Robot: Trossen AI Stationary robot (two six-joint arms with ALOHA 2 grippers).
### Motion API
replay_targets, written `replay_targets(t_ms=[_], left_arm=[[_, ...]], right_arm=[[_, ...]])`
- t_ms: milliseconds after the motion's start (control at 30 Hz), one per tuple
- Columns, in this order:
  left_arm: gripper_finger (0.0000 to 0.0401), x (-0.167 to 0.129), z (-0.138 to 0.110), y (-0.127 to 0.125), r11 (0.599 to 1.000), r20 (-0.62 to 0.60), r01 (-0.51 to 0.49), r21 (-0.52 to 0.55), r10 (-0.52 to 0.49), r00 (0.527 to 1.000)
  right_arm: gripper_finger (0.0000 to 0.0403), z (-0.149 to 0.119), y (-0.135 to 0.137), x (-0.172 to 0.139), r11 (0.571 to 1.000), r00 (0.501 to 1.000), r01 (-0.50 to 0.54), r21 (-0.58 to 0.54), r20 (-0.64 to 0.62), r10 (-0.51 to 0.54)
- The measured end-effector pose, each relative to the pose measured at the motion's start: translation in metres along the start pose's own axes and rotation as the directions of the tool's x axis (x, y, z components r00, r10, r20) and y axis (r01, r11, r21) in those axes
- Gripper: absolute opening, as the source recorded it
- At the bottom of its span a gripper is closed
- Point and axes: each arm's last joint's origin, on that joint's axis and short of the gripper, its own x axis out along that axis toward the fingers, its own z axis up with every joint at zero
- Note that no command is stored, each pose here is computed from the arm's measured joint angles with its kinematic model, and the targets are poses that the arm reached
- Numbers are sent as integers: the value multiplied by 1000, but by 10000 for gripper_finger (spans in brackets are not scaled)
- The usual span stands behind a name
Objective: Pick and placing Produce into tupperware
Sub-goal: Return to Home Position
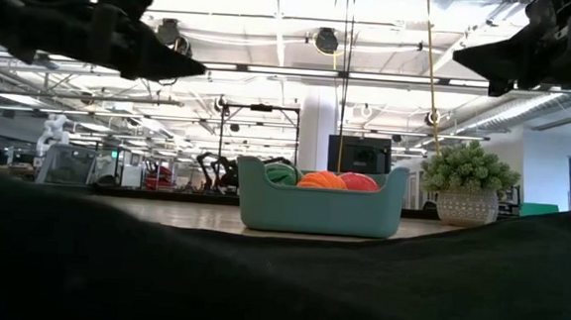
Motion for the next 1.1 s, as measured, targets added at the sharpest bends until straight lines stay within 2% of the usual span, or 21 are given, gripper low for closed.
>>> replay_targets(t_ms=[100,267,367,533,667,1000,1100], left_arm=[[2,-13,-2,-1,1000,47,-5,10,5,999],[1,-30,-1,-2,1000,150,-10,19,7,989],[2,-36,1,-1,1000,186,-14,18,11,983],[1,-41,4,-3,999,207,-24,41,15,978],[1,-45,3,-6,997,177,-41,63,29,984],[1,-62,10,-14,996,207,-41,80,24,978],[1,-66,11,-14,996,207,-48,76,31,978]], right_arm=[[0,3,-1,-3,1000,1000,-4,12,31,4],[0,6,0,-10,995,993,-98,19,73,97],[0,8,0,-14,994,990,-104,33,96,100],[0,6,-1,-17,993,993,-107,58,62,103],[0,12,-2,-20,992,994,-108,64,31,106],[0,15,-2,-20,987,993,-113,117,35,110],[0,16,-1,-20,982,988,-150,113,52,145]])
